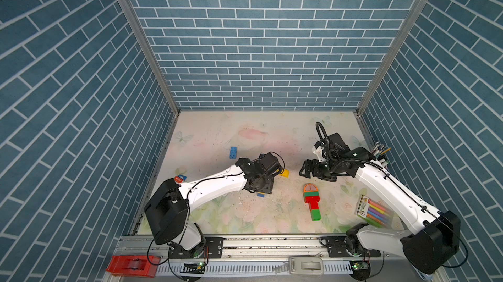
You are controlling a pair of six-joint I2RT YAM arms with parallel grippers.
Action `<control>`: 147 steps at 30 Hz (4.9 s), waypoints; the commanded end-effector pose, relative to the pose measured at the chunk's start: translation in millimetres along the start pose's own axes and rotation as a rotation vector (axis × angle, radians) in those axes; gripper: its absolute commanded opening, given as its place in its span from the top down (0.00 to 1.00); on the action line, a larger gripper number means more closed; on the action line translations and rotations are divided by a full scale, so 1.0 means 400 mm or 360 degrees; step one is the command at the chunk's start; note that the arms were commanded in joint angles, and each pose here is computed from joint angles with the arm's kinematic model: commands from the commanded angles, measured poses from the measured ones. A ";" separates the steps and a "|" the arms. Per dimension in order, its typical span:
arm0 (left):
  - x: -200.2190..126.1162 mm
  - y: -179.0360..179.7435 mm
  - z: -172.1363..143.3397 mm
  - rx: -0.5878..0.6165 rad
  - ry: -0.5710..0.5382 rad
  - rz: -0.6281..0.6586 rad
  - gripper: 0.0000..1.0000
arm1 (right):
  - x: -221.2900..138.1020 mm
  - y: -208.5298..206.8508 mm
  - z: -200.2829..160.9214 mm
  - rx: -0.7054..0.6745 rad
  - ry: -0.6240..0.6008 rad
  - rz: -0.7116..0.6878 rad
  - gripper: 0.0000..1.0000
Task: Assemble an ice cream with lego
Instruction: Assemble the lego brick with the lego brick, then pick up the lego brick from the center of the board.
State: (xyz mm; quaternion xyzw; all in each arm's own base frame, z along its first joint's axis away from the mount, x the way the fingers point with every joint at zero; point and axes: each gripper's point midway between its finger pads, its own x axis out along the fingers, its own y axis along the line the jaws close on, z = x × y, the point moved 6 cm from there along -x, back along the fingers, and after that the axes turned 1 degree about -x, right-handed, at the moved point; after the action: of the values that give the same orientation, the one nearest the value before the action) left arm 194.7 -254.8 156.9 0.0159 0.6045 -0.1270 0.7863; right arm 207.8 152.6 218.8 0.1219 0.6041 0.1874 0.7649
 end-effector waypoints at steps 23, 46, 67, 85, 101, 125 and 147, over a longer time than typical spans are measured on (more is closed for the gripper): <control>0.048 0.087 -0.082 -0.0270 0.0374 0.0299 0.98 | -0.038 -0.008 -0.007 -0.0024 -0.0029 -0.0025 0.09; -0.003 0.058 -0.030 -0.0255 0.0215 0.0190 0.48 | -0.050 -0.009 -0.004 -0.0020 -0.0050 -0.0022 0.09; -0.010 0.067 -0.048 -0.0272 0.0178 0.0174 0.18 | -0.051 -0.012 -0.010 -0.0015 -0.0044 -0.0024 0.08; -0.140 0.043 0.065 0.0021 0.0109 0.0200 0.00 | -0.066 -0.008 -0.010 -0.0013 -0.0067 -0.0025 0.08; 0.081 0.124 0.281 0.0099 0.0128 0.0218 0.00 | -0.041 0.004 0.020 0.0031 -0.0064 0.0049 0.07; 0.250 0.175 0.284 -0.0011 0.0157 0.0248 0.11 | -0.040 -0.016 0.015 0.0052 -0.0063 0.0075 0.07; 0.224 0.185 0.281 -0.0070 0.0132 0.0248 0.50 | -0.057 -0.031 0.011 0.0072 -0.0069 0.0081 0.07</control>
State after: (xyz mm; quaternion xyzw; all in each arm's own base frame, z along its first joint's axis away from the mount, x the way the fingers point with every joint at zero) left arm 343.2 -227.7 83.9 0.0466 0.6324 -0.0612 0.7709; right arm 216.9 135.6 234.9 0.1683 0.5838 0.1818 0.7732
